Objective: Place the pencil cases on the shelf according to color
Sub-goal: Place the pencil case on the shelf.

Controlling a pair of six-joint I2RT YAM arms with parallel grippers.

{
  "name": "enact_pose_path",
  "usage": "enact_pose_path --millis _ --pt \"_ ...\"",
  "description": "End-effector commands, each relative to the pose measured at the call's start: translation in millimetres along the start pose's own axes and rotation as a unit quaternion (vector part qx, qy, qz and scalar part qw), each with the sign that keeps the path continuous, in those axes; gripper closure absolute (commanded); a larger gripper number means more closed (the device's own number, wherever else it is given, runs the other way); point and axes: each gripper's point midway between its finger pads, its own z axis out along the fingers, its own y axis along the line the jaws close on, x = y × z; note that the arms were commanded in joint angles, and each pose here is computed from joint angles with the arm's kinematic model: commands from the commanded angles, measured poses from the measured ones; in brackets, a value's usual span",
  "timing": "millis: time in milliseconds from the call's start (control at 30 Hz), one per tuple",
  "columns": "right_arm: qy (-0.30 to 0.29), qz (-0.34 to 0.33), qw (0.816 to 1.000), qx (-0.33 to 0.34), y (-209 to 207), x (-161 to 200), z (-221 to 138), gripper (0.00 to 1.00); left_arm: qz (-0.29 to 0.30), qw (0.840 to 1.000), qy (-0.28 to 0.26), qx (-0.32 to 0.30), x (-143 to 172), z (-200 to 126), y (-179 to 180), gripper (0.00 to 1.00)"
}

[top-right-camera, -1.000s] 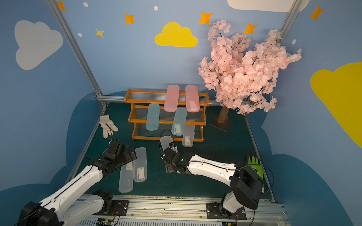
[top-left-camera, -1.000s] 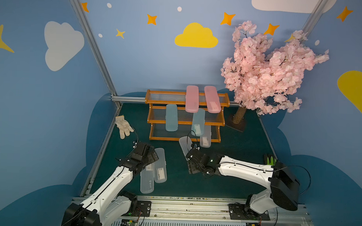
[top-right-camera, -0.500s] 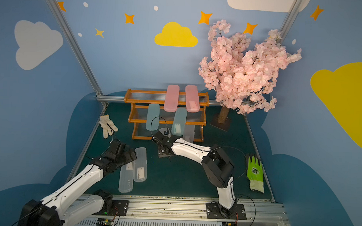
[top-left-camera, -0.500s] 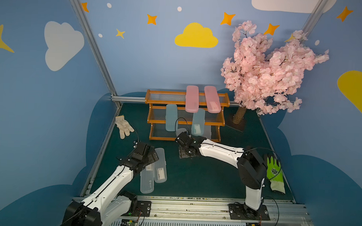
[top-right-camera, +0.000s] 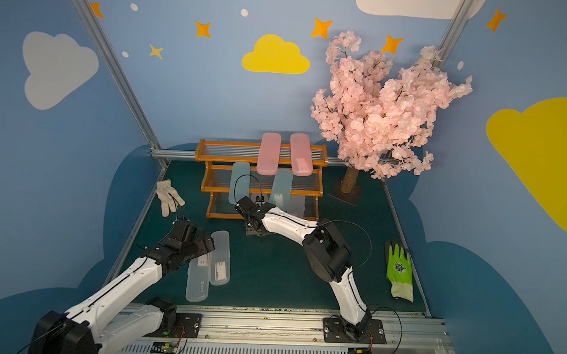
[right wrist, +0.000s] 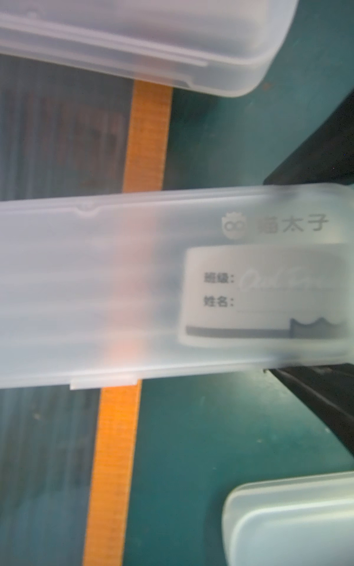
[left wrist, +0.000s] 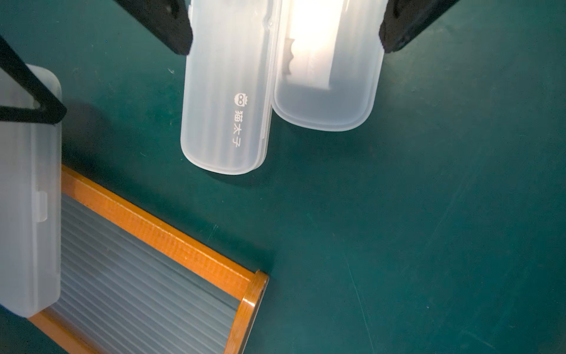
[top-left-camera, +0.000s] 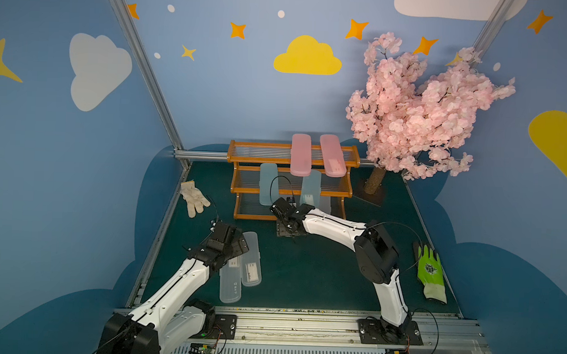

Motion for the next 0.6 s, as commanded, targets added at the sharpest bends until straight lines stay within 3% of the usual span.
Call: enact_pose_path --millis 0,100,200,567 --pt "-0.01 0.016 1.0 0.012 -4.4 -13.3 4.0 0.49 0.011 1.0 -0.008 0.011 -4.8 -2.4 -5.4 0.0" --pt "-0.009 0.018 1.0 0.002 -1.7 -15.4 3.0 0.18 0.017 1.0 -0.005 0.013 -3.6 -1.5 -6.6 0.0" --pt "-0.009 0.007 1.0 -0.012 1.0 -13.8 -6.4 0.06 0.021 1.0 0.001 0.01 -2.2 -2.1 -5.5 0.0" --pt "0.006 -0.004 1.0 -0.016 -10.9 26.6 -44.6 0.02 0.011 1.0 0.002 0.016 4.9 -4.4 -1.7 0.0"
